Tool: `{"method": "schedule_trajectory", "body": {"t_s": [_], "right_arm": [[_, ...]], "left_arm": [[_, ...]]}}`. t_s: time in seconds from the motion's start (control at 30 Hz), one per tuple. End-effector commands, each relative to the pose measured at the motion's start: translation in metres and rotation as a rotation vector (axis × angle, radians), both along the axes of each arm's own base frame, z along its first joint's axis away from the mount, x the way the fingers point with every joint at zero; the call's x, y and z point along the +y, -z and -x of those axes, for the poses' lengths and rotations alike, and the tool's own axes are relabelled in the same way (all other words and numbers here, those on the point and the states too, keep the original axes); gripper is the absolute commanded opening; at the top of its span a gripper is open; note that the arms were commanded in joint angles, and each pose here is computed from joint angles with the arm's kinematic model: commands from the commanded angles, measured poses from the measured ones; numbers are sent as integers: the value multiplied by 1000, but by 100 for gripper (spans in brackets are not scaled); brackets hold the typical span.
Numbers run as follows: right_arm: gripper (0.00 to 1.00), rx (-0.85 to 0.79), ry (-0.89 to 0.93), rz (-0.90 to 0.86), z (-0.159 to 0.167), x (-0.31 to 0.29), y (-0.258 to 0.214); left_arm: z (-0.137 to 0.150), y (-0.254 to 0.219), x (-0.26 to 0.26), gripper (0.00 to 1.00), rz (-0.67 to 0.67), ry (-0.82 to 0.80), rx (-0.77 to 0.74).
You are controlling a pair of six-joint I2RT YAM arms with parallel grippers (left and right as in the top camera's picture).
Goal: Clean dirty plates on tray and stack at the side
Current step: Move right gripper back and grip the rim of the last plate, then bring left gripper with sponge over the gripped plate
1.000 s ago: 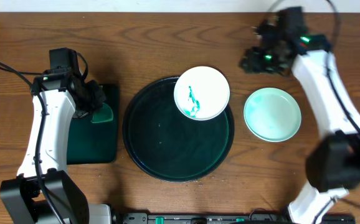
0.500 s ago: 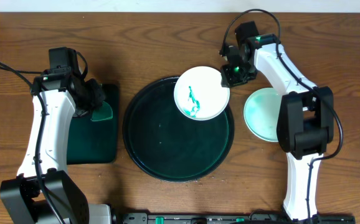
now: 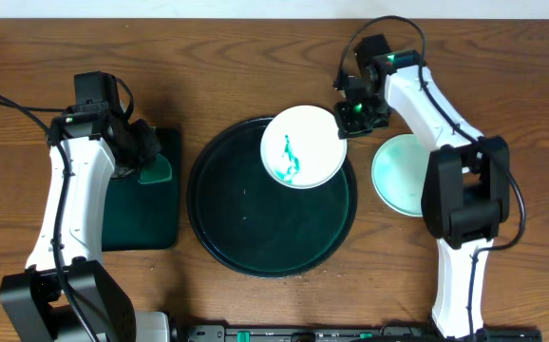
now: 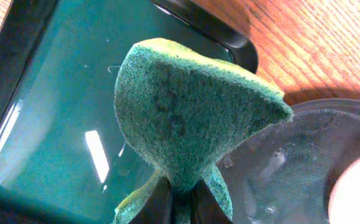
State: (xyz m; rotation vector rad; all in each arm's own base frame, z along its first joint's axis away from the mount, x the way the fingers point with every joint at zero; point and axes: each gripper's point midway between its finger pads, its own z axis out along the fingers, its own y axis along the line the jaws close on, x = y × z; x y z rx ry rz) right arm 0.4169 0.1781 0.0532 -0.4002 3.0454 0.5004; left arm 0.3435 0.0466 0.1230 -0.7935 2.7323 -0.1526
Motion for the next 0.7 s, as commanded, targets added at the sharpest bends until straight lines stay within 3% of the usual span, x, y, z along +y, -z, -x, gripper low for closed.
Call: {"method": "schedule_trajectory", "body": {"t_s": [0.0,0.33,0.67], "right_arm": [[1,-6,46,-30,16,36,-34],[1,103,79,68,66,83,21],[1,151,181,85,78,77,60]], "left_arm": [[-3,-2,5,7,-18,4,-9],[-7,-4,3,7,-20,9,-27],[-11,-4,-53,7,-8,134,-28]]}}
